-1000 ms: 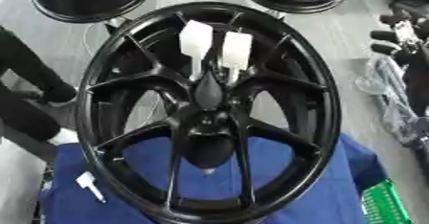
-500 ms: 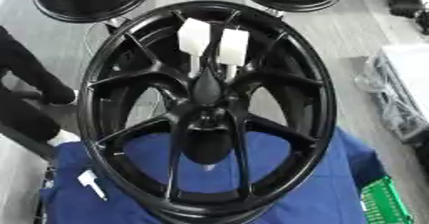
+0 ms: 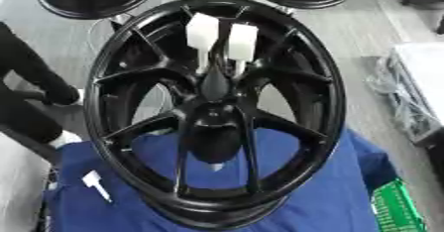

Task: Pull the pin out of the wheel hub.

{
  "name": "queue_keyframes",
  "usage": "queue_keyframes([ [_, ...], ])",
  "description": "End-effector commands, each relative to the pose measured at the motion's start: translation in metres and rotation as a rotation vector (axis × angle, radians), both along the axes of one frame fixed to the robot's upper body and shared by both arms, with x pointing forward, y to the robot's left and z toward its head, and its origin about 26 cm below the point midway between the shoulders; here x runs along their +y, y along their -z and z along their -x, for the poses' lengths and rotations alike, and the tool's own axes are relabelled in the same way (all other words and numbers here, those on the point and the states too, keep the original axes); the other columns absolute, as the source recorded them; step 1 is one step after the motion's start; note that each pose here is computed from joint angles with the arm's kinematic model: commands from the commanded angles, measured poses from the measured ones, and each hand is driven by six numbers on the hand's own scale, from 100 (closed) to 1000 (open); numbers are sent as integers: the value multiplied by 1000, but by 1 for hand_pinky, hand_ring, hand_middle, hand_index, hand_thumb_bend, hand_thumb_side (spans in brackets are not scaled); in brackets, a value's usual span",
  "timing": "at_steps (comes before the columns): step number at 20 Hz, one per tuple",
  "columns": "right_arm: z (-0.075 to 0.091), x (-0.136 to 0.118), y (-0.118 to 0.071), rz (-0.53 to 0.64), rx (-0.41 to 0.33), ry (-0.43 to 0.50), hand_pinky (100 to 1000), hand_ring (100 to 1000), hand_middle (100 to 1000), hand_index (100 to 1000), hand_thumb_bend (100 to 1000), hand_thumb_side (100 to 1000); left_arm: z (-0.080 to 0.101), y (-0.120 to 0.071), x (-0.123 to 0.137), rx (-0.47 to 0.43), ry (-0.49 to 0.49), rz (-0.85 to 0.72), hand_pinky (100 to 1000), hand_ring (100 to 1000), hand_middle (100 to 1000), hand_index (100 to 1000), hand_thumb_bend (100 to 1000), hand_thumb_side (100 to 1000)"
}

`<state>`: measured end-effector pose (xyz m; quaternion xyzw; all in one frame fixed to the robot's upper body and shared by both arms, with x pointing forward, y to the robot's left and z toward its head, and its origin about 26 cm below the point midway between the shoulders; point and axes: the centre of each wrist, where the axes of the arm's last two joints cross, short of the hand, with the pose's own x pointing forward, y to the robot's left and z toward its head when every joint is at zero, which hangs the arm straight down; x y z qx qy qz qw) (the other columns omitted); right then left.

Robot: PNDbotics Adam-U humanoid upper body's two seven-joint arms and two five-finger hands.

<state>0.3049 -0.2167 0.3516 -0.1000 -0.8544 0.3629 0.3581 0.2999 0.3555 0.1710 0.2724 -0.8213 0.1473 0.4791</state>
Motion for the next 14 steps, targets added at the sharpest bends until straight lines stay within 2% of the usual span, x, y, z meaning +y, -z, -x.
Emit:
queue_keyframes([
  [1, 18, 10, -23, 140, -59, -19, 836, 819, 838, 902, 275, 573, 3, -10, 7, -15, -13, -36, 916, 799, 847, 875, 294, 738],
  [4, 26, 29, -38, 240, -91, -51, 839, 821, 839, 906, 327, 603, 5, -9, 9, -8, -16, -40, 916, 800, 847, 875, 294, 736],
  [7, 35, 51, -49, 287, -115, -109, 837, 820, 839, 908, 355, 632, 7, -10, 12, -11, -28, -41, 915, 799, 847, 875, 294, 733],
  [11, 43, 80, -51, 325, -106, -186, 835, 818, 838, 915, 395, 679, 9, -10, 16, -8, -44, -50, 915, 799, 847, 875, 293, 732],
  [14, 47, 94, -49, 354, -106, -206, 832, 814, 841, 918, 410, 696, 11, -8, 18, 0, -55, -52, 915, 799, 847, 875, 292, 732],
])
